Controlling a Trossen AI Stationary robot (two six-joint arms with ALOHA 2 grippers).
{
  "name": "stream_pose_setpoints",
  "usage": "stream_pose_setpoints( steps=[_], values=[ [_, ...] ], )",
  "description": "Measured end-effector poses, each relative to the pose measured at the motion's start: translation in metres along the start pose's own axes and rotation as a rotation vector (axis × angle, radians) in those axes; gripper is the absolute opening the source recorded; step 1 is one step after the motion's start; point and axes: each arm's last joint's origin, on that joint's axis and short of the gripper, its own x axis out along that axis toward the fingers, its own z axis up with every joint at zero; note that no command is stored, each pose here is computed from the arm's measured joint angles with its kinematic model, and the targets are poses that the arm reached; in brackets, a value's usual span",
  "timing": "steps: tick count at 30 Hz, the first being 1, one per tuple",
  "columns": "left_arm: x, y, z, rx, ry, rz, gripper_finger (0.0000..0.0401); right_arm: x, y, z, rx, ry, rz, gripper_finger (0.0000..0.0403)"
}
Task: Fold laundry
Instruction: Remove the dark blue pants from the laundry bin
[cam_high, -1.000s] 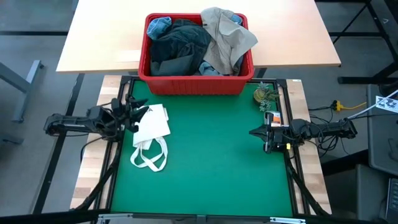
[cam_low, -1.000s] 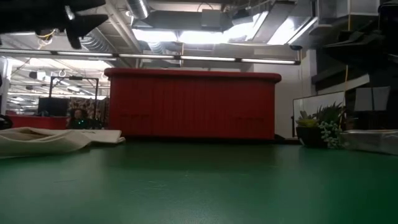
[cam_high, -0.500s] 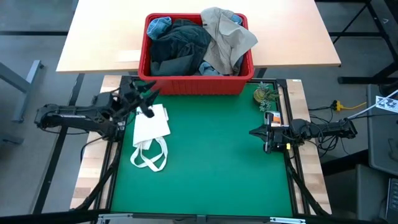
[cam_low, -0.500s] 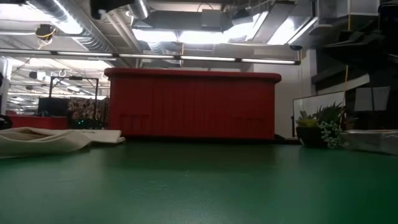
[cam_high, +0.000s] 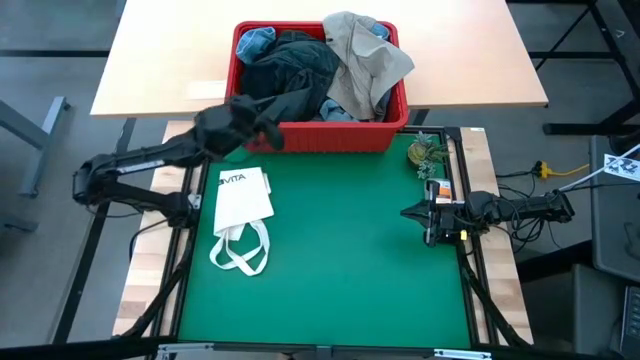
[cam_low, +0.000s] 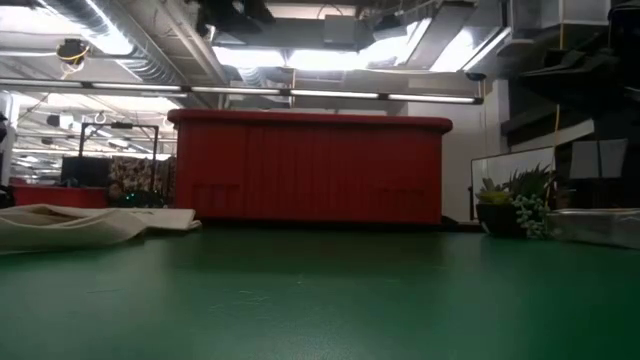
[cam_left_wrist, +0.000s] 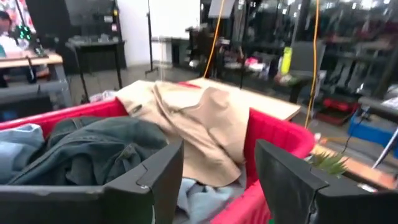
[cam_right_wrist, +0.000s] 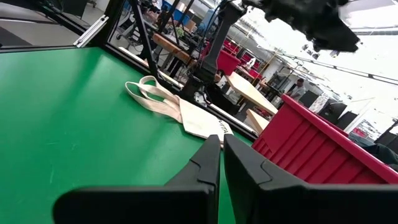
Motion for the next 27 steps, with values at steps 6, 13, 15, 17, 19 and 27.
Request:
stream_pose_setpoints(
  steps=[6, 13, 15, 17, 19, 27],
  values=[
    [0.049, 0.012, -0.01, -0.019, 0.092, 0.022, 0.0193, 0.0, 0.0, 0.0, 0.0, 0.0, 0.0, 0.0024],
    [0.099, 0.04, -0.032, -0.019, 0.19, 0.073, 0.0193, 0.0, 0.0, 0.0, 0.0, 0.001, 0.001, 0.0024],
    [0.11, 0.049, -0.039, -0.022, 0.218, 0.079, 0.0193, 0.0, 0.0, 0.0, 0.0, 0.001, 0.001, 0.0024],
    [0.121, 0.058, -0.046, -0.026, 0.245, 0.083, 0.0193, 0.0, 0.0, 0.0, 0.0, 0.001, 0.001, 0.0024],
    [0.129, 0.066, -0.055, -0.031, 0.273, 0.087, 0.0193, 0.0, 0.0, 0.0, 0.0, 0.002, 0.001, 0.0024],
    [0.148, 0.089, -0.08, -0.07, 0.365, -0.01, 0.0193, 0.0, 0.0, 0.0, 0.0, 0.003, 0.002, 0.0024]
  ],
)
